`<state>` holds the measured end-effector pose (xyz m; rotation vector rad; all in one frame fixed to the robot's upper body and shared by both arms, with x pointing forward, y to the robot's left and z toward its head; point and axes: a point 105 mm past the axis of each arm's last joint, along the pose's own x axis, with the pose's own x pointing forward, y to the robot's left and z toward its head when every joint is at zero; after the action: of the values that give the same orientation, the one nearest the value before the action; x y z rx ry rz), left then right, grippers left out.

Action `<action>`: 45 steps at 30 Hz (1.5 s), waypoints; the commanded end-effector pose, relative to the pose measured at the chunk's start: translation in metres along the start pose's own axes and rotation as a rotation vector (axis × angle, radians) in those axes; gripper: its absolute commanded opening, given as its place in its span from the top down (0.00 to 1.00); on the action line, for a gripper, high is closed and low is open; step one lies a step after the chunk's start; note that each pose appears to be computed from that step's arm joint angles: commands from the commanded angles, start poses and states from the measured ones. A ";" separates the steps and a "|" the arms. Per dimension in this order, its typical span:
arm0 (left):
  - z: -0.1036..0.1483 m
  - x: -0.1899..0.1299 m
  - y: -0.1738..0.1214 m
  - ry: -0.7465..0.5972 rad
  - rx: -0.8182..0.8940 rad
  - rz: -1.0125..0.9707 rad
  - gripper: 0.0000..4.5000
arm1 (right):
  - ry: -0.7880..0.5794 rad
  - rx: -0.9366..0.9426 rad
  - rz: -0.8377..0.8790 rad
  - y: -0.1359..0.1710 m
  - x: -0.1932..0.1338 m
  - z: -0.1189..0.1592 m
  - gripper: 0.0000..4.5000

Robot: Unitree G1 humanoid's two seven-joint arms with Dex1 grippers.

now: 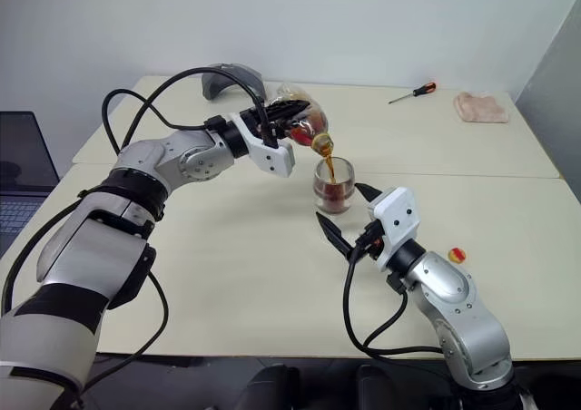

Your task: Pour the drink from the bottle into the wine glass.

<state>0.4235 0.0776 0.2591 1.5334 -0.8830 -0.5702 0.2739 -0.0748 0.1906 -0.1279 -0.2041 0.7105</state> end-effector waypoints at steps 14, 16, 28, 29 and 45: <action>0.005 0.011 0.025 -0.024 0.033 0.070 0.83 | -0.046 -0.022 -0.022 0.000 -0.006 0.014 0.00; 0.005 0.011 0.025 -0.024 0.033 0.072 0.83 | -0.045 -0.022 -0.023 -0.001 -0.006 0.014 0.00; 0.007 0.012 0.026 -0.034 0.036 0.073 0.83 | -0.052 -0.023 -0.031 -0.003 -0.005 0.015 0.00; 0.007 0.012 0.026 -0.034 0.036 0.071 0.83 | -0.053 -0.023 -0.034 -0.003 -0.005 0.016 0.00; 0.012 0.010 0.021 -0.066 -0.003 0.060 0.83 | -0.062 -0.018 -0.051 -0.004 -0.005 0.015 0.00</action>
<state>0.4210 0.0675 0.2603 1.5241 -0.9033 -0.6091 0.2744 -0.0810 0.1924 -0.1171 -0.2115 0.6618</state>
